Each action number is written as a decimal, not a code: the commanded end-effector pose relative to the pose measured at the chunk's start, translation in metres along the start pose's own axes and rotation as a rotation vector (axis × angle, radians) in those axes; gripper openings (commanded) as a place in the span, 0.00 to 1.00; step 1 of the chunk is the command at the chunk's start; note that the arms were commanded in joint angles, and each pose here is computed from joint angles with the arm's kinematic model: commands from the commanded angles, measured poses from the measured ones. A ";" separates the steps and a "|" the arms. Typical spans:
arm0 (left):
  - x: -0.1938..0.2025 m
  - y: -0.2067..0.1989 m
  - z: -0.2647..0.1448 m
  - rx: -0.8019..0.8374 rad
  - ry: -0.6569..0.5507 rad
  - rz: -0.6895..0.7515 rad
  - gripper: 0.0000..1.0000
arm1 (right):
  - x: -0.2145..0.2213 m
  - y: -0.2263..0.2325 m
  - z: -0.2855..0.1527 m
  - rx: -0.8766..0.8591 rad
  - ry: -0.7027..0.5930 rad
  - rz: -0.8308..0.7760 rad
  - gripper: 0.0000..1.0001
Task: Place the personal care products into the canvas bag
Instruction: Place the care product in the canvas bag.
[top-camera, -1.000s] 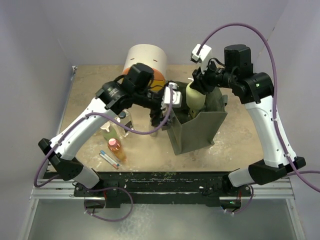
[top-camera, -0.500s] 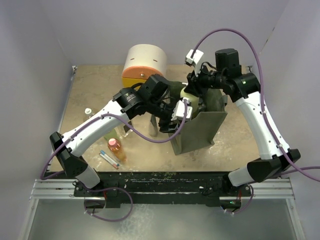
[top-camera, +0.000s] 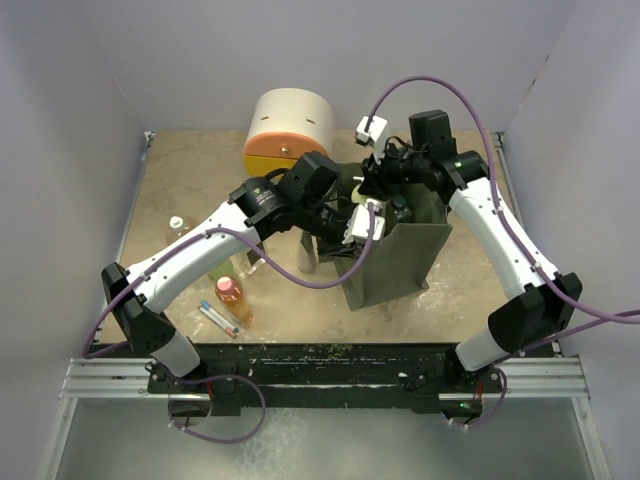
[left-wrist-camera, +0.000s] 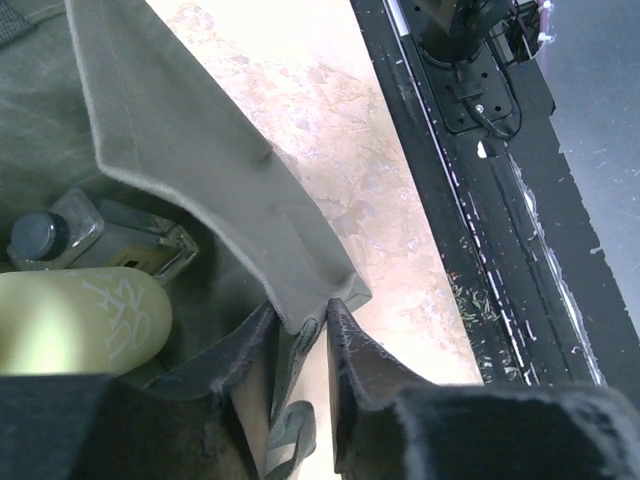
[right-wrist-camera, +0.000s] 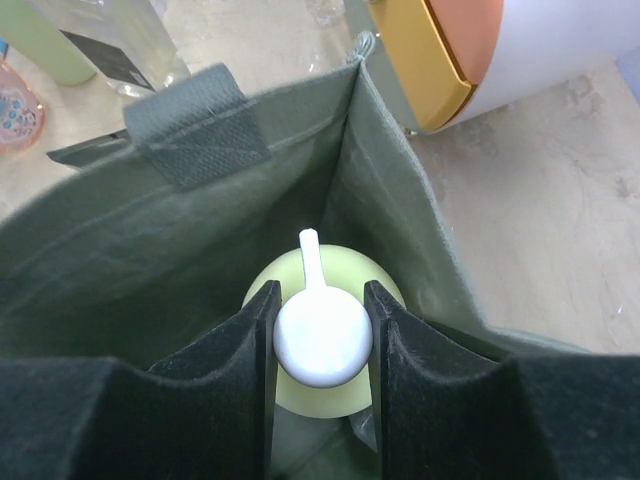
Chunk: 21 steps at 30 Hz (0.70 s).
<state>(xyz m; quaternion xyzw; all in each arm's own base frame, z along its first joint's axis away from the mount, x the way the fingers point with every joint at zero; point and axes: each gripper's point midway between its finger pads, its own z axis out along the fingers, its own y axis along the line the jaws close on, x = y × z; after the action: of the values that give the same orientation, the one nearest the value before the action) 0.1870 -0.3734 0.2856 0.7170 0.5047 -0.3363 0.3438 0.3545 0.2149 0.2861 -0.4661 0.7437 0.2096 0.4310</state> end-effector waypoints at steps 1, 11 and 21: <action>-0.008 -0.005 -0.003 0.011 -0.034 0.050 0.24 | -0.053 -0.012 -0.015 0.055 -0.201 -0.194 0.00; 0.000 -0.006 -0.006 -0.001 -0.006 0.065 0.00 | -0.032 -0.030 -0.012 0.120 -0.145 -0.281 0.00; 0.012 -0.016 -0.004 0.048 0.019 0.105 0.00 | -0.019 -0.050 0.005 0.112 -0.179 -0.318 0.00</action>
<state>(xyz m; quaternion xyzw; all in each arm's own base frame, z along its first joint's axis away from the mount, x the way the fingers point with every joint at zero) 0.1838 -0.3678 0.2779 0.7380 0.4804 -0.3253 0.3447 0.3694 0.2012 0.2438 -0.5097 0.7204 0.1826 0.4335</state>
